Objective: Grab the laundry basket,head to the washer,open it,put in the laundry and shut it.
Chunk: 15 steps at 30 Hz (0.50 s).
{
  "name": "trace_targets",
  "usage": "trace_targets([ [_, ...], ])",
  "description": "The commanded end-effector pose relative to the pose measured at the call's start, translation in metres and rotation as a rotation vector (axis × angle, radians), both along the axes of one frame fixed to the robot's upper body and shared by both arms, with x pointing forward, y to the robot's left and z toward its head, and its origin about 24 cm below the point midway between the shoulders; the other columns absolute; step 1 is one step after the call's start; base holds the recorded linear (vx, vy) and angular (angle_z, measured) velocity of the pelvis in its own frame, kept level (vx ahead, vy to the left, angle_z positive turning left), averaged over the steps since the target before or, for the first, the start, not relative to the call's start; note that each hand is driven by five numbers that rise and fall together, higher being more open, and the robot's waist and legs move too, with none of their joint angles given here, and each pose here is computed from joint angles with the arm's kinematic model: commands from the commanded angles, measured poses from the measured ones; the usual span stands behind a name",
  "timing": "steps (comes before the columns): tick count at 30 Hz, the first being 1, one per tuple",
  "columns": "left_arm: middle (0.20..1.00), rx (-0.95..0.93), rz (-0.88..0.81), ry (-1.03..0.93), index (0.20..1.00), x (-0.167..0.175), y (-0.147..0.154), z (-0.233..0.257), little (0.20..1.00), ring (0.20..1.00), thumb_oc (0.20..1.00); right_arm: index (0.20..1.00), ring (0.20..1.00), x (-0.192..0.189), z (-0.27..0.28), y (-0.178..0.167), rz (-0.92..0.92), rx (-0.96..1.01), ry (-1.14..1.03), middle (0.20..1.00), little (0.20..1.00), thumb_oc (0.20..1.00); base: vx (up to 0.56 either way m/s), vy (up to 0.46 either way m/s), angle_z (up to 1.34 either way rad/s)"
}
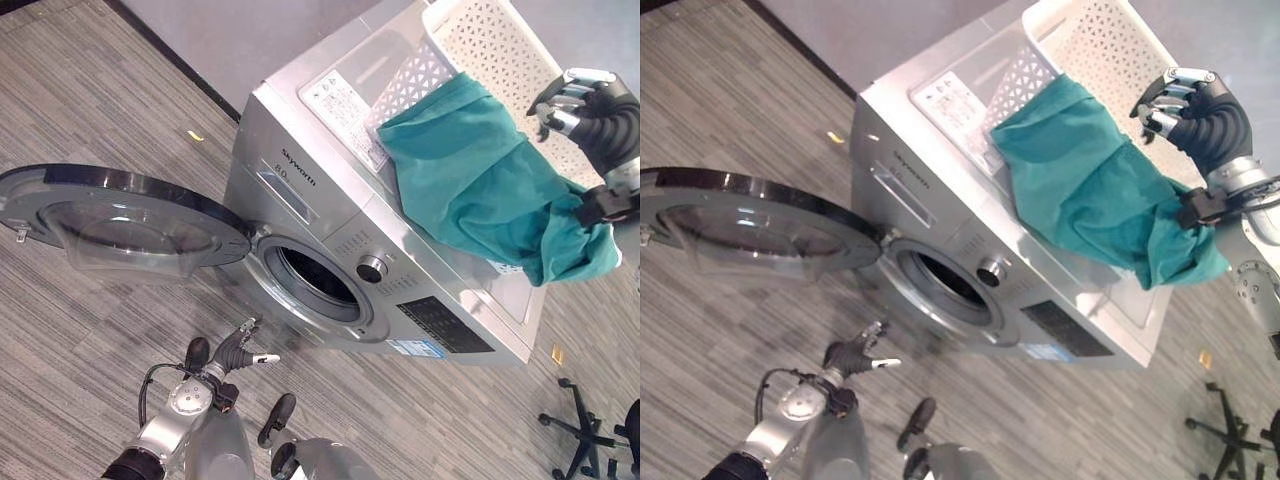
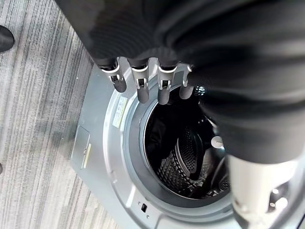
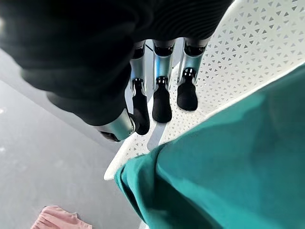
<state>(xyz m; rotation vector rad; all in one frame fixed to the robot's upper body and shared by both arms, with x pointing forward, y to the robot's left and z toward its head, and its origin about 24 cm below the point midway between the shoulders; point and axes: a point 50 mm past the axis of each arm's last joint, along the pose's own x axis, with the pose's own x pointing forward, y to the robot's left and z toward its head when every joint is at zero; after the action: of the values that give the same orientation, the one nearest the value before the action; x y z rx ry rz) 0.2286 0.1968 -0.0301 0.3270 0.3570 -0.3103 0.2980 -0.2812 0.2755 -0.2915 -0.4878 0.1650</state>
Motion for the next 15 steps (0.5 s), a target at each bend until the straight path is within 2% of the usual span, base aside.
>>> trace_targets([
  [1, 1.000, -0.052, -0.055, -0.069, 1.000, 0.003, -0.010, 0.012, 1.000, 1.000, 1.000, 0.200, 0.200, -0.006, 0.030, -0.008, -0.040, -0.024, -0.120, 0.200, 0.200, 0.200, 0.01, -0.022, 0.08],
  [7, 1.000, -0.050, -0.057, -0.093, 1.000, 0.005, -0.009, 0.018, 1.000, 1.000, 1.000, 0.200, 0.200, -0.007, 0.033, -0.008, -0.036, -0.017, -0.135, 0.200, 0.200, 0.200, 0.00, -0.025, 0.12],
  [8, 1.000, -0.049, -0.059, -0.096, 1.000, 0.005, -0.008, 0.019, 1.000, 1.000, 1.000, 0.495, 0.495, -0.007, 0.033, -0.008, -0.038, -0.026, -0.134, 0.495, 0.495, 0.495, 0.00, -0.015, 0.06],
  [9, 1.000, -0.049, -0.058, -0.098, 1.000, 0.005, -0.008, 0.019, 1.000, 1.000, 1.000, 0.730, 0.730, -0.008, 0.033, -0.008, -0.043, -0.033, -0.132, 0.730, 0.730, 0.730, -0.01, -0.021, 0.07],
  [10, 1.000, -0.047, -0.057, -0.104, 1.000, 0.006, -0.007, 0.021, 1.000, 1.000, 1.000, 1.000, 1.000, -0.007, 0.034, -0.008, -0.052, -0.048, -0.132, 1.000, 1.000, 1.000, -0.02, -0.039, 0.10],
  [15, 1.000, -0.048, -0.062, -0.163, 1.000, 0.008, -0.004, 0.035, 1.000, 1.000, 1.000, 1.000, 1.000, -0.018, 0.051, -0.015, -0.118, -0.190, -0.156, 1.000, 1.000, 1.000, -0.02, -0.037, 0.07],
])
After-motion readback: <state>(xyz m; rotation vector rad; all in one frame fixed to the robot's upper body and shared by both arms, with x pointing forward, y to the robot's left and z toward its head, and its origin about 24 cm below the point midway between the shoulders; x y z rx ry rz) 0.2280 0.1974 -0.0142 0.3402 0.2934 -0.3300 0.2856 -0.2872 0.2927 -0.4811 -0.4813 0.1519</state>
